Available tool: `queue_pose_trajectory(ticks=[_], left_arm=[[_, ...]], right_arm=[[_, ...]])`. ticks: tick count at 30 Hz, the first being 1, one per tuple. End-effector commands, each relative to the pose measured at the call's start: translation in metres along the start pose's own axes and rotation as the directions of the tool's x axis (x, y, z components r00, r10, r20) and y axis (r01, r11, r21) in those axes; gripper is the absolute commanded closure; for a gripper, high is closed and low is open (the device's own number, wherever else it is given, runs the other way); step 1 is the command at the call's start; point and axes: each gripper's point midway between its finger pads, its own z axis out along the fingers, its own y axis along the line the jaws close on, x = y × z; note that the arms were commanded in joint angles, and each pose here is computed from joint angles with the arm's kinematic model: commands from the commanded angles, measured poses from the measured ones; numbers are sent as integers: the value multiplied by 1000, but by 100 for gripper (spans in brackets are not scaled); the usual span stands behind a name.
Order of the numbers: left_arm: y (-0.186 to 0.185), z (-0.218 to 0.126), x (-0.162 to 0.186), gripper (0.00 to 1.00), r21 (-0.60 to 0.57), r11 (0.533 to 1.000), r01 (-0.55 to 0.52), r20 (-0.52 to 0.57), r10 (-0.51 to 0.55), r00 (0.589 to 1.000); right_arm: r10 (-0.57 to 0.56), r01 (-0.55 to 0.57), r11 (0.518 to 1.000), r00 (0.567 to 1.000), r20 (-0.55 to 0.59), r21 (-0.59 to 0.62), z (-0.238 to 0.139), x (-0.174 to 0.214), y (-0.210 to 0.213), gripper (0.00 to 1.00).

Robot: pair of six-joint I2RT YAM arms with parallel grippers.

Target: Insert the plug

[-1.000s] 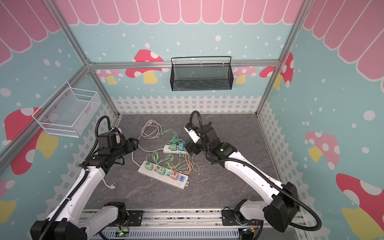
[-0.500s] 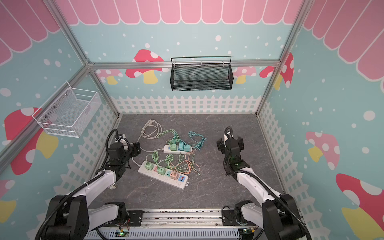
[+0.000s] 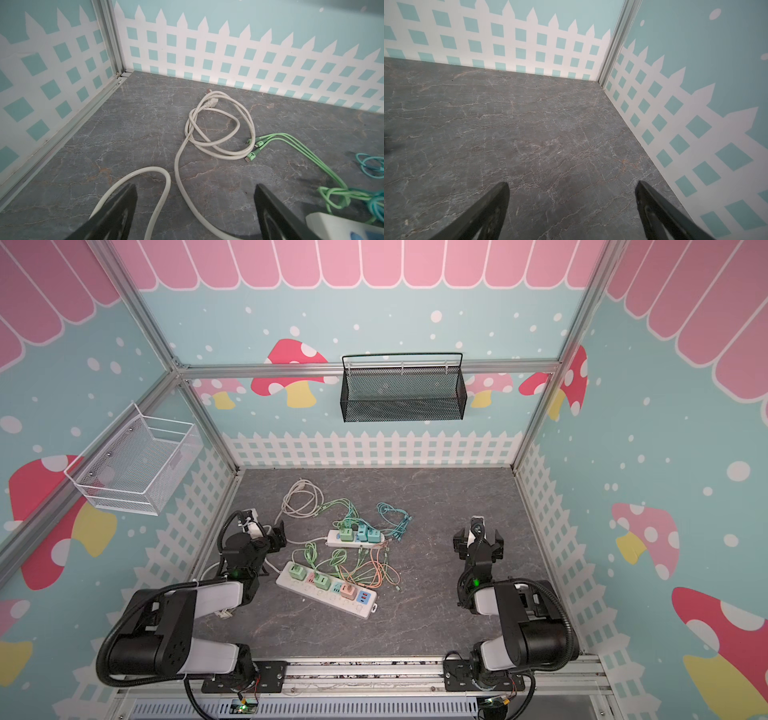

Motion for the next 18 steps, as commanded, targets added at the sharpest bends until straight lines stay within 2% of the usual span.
queue_pose_trajectory(ticks=[1,2,4,6,7,9,18], left_arm=[[0,-3,-14,11,21,999,-30,115,28,993],[3,0,-8,11,6,1000,-25,60,25,998],[3,10,-9,10,-1,1000,-28,47,28,998],[3,15,-5,6,-9,999,-34,-21,34,999],[2,15,-7,5,-5,999,-33,15,34,999],[2,16,-6,0,-6,999,-31,-11,31,999],[2,14,-7,0,-10,999,-35,13,35,999]], right_arm=[[39,-36,999,992,116,-25,-5,-24,-1,2],[39,-34,999,991,124,-36,-6,-23,0,2],[47,-41,998,992,116,-54,-4,-18,1,2],[52,-44,997,987,151,-58,-7,-19,-1,2],[56,-48,997,989,137,-61,-6,-17,-1,2],[58,-49,996,990,127,-77,-4,-15,1,2],[62,-52,995,991,122,-81,-4,-15,0,2]])
